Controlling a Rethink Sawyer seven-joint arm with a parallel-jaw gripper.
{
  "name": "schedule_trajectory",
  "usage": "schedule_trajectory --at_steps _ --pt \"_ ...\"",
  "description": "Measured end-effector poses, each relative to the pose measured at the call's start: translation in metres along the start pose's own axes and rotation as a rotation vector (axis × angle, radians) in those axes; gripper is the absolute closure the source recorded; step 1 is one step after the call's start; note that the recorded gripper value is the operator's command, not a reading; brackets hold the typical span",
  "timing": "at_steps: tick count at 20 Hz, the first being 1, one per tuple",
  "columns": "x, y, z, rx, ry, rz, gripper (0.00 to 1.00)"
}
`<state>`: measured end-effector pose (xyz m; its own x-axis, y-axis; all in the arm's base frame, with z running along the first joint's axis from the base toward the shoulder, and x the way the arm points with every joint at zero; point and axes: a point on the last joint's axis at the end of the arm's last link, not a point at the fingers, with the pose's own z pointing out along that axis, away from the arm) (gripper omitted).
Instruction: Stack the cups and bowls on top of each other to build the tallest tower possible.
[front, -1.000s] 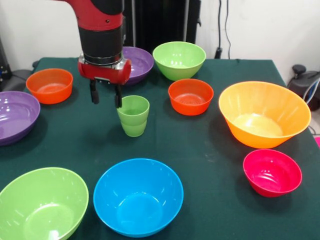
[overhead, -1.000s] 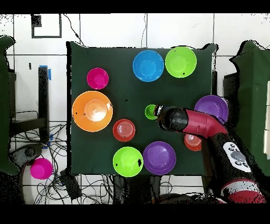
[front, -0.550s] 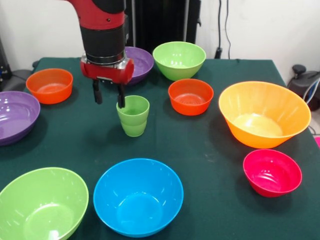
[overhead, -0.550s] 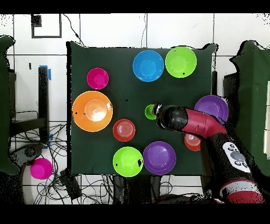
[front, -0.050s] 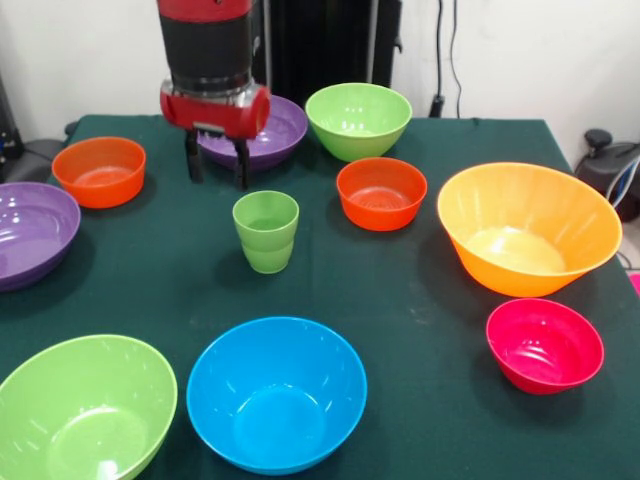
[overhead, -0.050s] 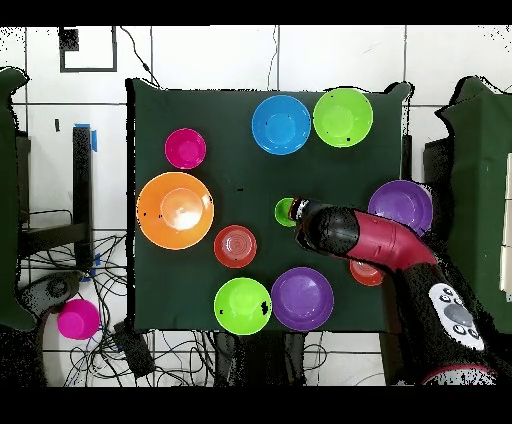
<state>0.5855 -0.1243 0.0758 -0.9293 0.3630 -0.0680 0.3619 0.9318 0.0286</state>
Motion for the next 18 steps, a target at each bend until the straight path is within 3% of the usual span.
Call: schedule_trajectory --at_steps 3,6,9,14,15,18 --pt "0.002 0.002 -0.020 0.000 -0.005 0.014 0.00" --pt "0.004 0.005 -0.057 -0.008 -0.020 0.052 0.00" --pt "0.007 0.009 -0.070 -0.016 -0.026 0.071 0.00" --pt "0.024 0.029 -0.078 -0.033 -0.006 0.076 0.00" --pt "0.036 0.042 -0.075 -0.040 0.017 0.062 0.00" --pt "0.048 0.056 -0.071 -0.042 0.036 0.038 0.00"
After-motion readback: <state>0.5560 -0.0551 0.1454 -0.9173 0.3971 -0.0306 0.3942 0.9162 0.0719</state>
